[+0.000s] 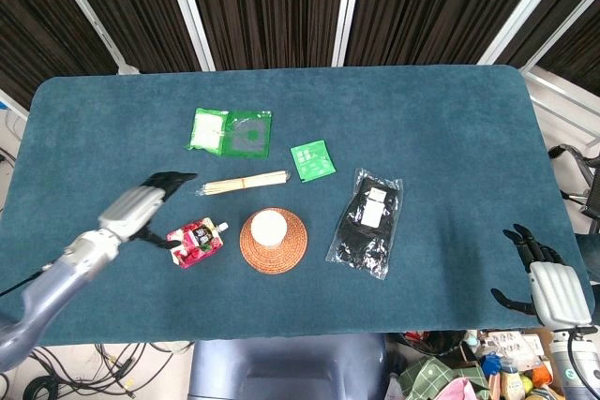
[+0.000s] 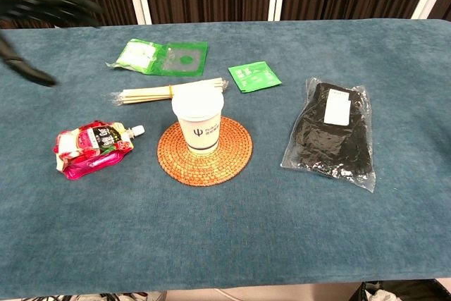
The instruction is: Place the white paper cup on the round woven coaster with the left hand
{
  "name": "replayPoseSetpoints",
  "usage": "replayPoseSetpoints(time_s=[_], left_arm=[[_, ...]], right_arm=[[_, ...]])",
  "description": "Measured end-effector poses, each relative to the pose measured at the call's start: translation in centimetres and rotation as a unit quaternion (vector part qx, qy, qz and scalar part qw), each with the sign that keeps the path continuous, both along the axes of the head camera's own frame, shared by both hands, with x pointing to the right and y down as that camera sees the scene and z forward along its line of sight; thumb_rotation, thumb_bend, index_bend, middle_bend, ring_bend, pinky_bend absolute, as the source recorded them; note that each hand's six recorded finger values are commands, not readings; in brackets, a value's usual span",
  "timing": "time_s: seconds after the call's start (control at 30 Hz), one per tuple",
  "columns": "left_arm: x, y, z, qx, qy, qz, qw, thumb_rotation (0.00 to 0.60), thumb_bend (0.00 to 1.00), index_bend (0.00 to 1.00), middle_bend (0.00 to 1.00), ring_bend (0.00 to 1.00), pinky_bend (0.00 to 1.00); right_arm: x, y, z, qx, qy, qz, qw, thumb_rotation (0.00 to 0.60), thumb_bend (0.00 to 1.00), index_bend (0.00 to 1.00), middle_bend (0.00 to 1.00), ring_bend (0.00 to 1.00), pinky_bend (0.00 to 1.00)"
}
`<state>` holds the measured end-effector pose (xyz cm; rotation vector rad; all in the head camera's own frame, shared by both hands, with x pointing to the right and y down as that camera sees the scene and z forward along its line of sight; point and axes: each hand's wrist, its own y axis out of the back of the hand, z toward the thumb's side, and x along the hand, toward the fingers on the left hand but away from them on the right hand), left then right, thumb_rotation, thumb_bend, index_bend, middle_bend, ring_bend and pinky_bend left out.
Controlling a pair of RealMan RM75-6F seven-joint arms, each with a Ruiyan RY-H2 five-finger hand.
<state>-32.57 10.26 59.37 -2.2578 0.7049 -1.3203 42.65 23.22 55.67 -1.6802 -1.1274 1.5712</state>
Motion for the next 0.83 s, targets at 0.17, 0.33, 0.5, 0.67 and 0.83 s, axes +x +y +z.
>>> replayPoseSetpoints(time_s=[0.17, 0.33, 0.5, 0.67, 0.83], left_arm=[[-3.2, 1.8, -1.9, 0.041, -0.024, 0.007, 0.9988, 0.600, 0.14, 0.02, 0.08, 0.00, 0.00], [-6.6, 3.5, -3.3, 0.086, -0.030, -0.017, 0.9957, 0.600, 0.14, 0.03, 0.09, 0.00, 0.00], [-10.6, 5.2, -4.0, 0.132, -0.021, -0.046, 0.9900, 0.600, 0.14, 0.02, 0.09, 0.00, 0.00], [-13.6, 7.6, -3.2, 0.143, -0.018, -0.063, 0.9876, 0.600, 0.14, 0.00, 0.09, 0.00, 0.00], [-15.1, 9.4, -1.5, 0.113, -0.037, -0.070, 0.9905, 0.600, 0.14, 0.00, 0.09, 0.00, 0.00]], right_arm=[[0.0, 0.0, 0.0, 0.001, 0.000, -0.001, 1.0000, 0.600, 0.10, 0.13, 0.04, 0.18, 0.19], [-0.1, 0.0, 0.0, 0.001, -0.003, -0.001, 1.0000, 0.600, 0.10, 0.13, 0.04, 0.18, 0.19], [-0.1, 0.0, 0.0, 0.003, -0.003, -0.002, 1.0000, 0.600, 0.11, 0.13, 0.04, 0.18, 0.19], [-0.2, 0.0, 0.0, 0.003, -0.002, -0.003, 1.0000, 0.600, 0.10, 0.13, 0.04, 0.18, 0.19], [-0.1, 0.0, 0.0, 0.002, -0.001, -0.002, 1.0000, 0.600, 0.10, 0.13, 0.04, 0.18, 0.19]])
